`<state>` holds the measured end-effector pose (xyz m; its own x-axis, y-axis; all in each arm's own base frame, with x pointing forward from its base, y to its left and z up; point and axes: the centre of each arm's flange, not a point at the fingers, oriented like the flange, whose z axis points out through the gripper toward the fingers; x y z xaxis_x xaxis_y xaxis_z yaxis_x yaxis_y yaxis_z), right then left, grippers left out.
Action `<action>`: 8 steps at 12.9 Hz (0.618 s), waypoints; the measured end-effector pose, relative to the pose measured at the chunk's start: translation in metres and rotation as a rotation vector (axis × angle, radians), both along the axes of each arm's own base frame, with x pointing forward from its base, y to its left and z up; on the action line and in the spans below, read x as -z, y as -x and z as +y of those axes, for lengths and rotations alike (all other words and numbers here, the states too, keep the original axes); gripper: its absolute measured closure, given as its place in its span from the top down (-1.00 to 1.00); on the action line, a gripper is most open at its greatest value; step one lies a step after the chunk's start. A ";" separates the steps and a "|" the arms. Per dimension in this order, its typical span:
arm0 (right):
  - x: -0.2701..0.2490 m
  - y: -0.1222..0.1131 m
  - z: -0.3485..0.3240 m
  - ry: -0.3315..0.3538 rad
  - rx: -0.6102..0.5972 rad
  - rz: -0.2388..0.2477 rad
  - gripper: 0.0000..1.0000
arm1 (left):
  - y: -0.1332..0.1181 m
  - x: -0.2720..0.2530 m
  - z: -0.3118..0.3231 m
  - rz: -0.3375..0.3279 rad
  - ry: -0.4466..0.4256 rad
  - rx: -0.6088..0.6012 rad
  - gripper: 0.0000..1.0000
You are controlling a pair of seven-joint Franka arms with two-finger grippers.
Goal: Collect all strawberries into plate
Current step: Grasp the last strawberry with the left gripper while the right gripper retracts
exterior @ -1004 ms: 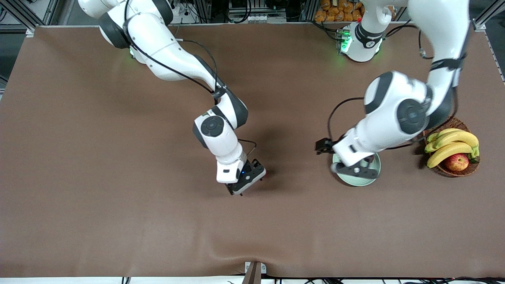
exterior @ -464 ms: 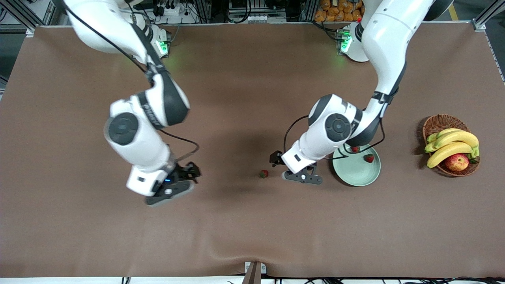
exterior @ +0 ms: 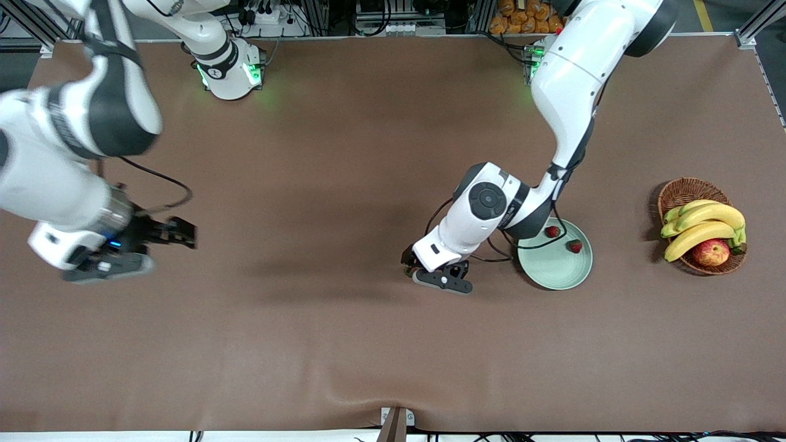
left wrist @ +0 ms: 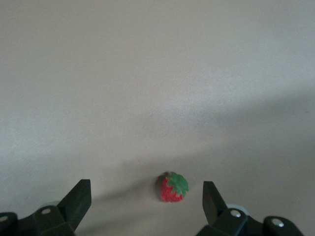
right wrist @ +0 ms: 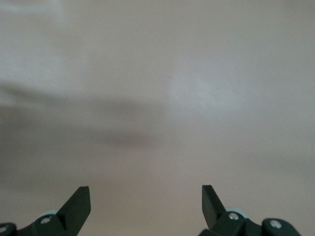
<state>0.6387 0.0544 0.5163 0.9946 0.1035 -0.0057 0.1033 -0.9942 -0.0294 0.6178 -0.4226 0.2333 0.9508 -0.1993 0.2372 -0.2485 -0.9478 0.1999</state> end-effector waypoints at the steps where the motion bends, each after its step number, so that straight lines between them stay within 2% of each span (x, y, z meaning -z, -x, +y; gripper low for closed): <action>1: -0.016 0.011 -0.029 -0.001 0.039 0.020 1.00 | 0.004 0.008 -0.008 -0.022 -0.037 0.018 1.00; 3: -0.046 0.034 -0.074 -0.002 0.109 0.042 1.00 | 0.017 0.021 -0.025 -0.059 -0.110 0.055 1.00; 4: -0.062 0.047 -0.094 -0.001 0.142 0.049 1.00 | 0.024 0.028 -0.034 -0.064 -0.126 0.069 0.91; 5: -0.076 0.060 -0.111 -0.002 0.168 0.055 1.00 | 0.028 0.033 -0.038 -0.063 -0.132 0.073 0.89; 6: -0.088 0.071 -0.123 -0.005 0.187 0.059 1.00 | 0.028 0.037 -0.039 -0.061 -0.134 0.074 0.77; 8: -0.106 0.090 -0.130 -0.012 0.200 0.066 1.00 | 0.025 0.042 -0.035 -0.061 -0.139 0.069 0.73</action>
<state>0.5487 -0.0754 0.6223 0.9929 -0.0956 -0.0710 -0.0987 -0.9942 -0.0417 0.5926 -0.4577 0.1910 0.9186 -0.2982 0.2592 -0.3212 -0.9457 0.0505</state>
